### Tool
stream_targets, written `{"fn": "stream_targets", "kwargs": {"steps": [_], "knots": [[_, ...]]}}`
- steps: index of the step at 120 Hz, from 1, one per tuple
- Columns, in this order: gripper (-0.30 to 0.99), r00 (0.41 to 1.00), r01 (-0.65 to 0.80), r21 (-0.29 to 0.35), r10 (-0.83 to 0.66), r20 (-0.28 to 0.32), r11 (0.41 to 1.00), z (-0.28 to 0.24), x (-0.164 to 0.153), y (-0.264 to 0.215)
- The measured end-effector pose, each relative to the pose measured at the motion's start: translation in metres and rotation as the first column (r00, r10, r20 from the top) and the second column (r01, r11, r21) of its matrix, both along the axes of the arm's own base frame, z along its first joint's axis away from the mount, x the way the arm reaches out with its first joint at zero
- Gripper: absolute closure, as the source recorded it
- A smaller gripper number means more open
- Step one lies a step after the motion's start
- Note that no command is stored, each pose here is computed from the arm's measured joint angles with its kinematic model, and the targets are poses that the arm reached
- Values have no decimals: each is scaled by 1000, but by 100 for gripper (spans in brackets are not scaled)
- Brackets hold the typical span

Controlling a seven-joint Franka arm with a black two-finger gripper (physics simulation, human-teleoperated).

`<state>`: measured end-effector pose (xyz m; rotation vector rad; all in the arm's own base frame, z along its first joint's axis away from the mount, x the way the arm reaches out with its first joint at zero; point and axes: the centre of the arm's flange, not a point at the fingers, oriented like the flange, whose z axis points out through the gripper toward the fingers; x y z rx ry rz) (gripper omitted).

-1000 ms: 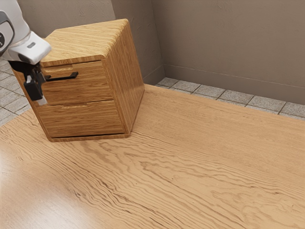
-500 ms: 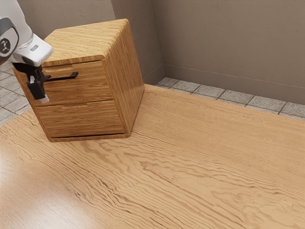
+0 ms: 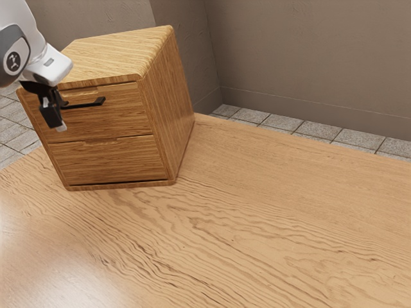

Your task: Pull the drawer handle with one arm to open the drawer

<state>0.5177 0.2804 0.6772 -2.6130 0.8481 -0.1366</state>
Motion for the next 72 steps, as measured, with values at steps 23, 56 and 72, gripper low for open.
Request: {"fn": "stream_targets", "kwargs": {"steps": [23, 56, 72], "knots": [[0, 999, 34, -1, -34, -2, 999, -5, 10, -6], [0, 996, 94, 1, -94, -2, 996, -10, 24, -23], [0, 995, 95, 5, -95, -2, 995, -11, 23, -18]]}}
